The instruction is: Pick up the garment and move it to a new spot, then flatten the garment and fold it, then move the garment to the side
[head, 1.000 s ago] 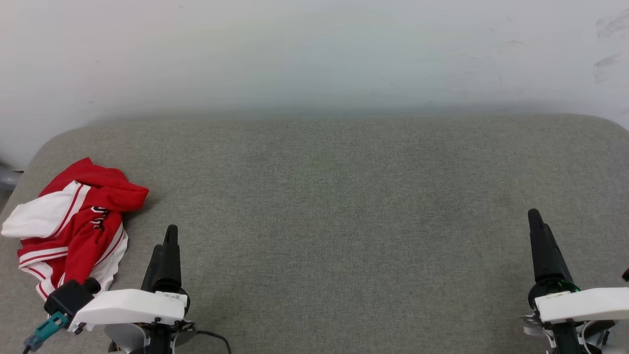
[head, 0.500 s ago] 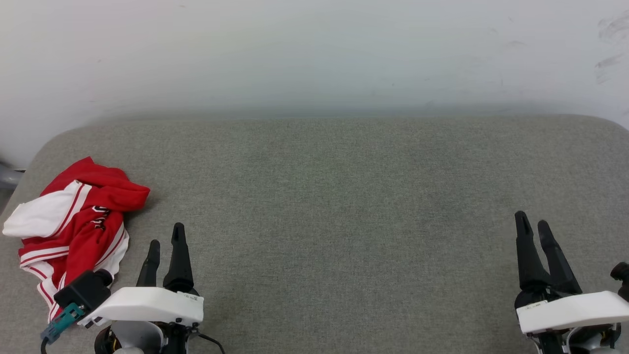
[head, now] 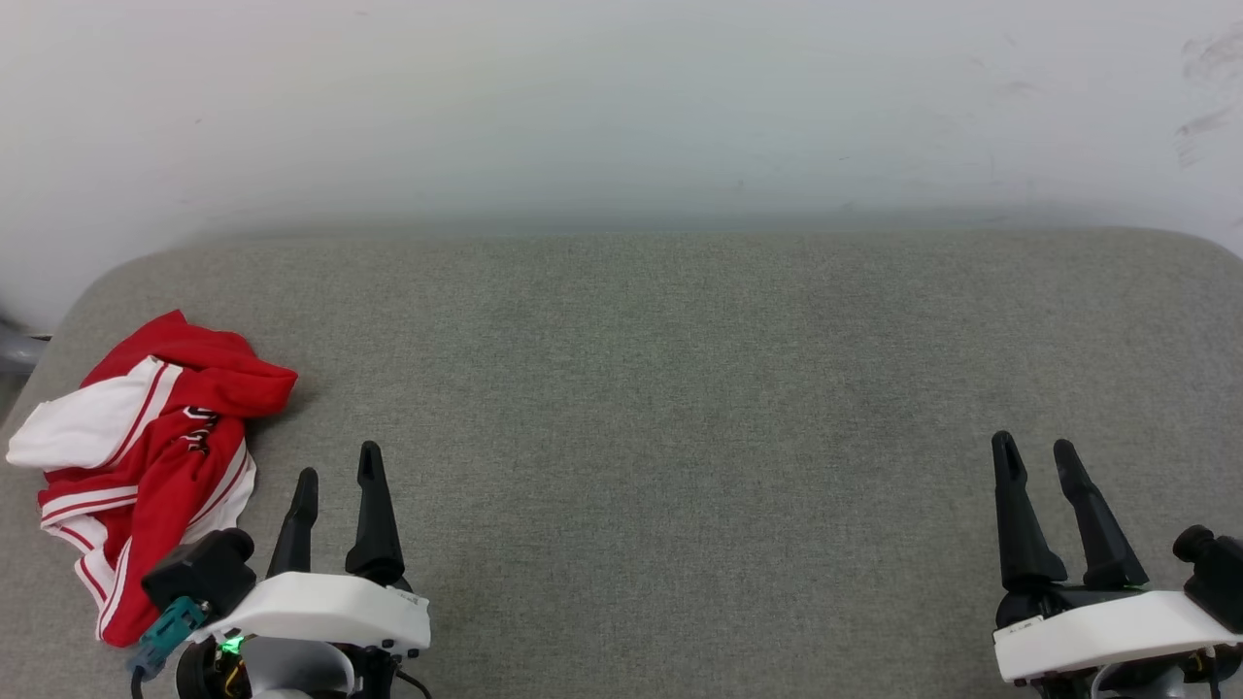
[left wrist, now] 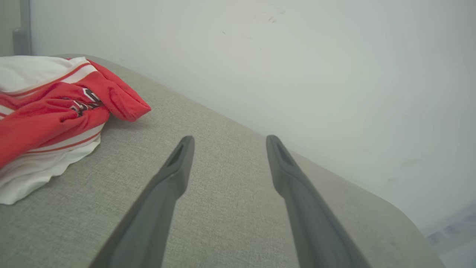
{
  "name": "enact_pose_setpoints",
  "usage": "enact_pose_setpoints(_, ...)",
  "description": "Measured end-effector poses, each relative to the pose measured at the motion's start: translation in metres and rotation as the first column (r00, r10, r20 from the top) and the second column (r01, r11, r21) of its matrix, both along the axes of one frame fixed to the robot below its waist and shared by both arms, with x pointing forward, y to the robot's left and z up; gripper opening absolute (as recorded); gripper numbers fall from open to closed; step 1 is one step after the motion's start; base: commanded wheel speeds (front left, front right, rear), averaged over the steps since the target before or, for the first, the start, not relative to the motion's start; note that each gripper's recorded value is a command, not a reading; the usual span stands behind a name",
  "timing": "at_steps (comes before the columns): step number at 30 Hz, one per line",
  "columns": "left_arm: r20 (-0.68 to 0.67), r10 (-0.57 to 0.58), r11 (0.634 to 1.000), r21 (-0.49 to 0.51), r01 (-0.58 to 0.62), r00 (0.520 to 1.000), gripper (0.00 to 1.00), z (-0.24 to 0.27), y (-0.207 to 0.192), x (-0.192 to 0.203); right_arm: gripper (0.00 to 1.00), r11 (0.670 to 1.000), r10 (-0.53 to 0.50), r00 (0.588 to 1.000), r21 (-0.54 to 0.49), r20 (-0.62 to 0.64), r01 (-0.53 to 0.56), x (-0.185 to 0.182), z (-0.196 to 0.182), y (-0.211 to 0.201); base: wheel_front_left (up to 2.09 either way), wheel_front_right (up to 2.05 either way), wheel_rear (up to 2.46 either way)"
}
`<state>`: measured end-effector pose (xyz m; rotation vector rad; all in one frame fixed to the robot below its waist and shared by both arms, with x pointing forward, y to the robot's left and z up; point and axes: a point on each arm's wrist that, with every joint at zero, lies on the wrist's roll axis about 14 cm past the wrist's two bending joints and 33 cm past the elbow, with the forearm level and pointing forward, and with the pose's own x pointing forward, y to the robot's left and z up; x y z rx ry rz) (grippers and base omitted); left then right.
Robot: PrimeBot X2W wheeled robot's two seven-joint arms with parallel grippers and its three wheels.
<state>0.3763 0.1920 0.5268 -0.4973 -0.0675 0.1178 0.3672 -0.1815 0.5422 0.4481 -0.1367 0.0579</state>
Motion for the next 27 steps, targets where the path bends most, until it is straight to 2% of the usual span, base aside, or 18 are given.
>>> enact_pose_setpoints(14, 0.016, -0.003, 0.987, 0.163, 0.0, 1.0, 1.0, 0.003, -0.008, -0.004, 1.0, 0.988, 0.005, 0.999, -0.155, 0.034, 0.0, -0.005, 0.005, 0.006, 0.0, 0.0, 0.0)
enact_pose_setpoints(27, 0.06, -0.014, 0.959, 0.285, -0.004, 0.998, 1.0, 0.014, -0.015, -0.005, 1.0, 0.97, 0.027, 0.997, -0.242, 0.076, -0.008, -0.008, 0.013, 0.015, 0.0, 0.0, 0.0)
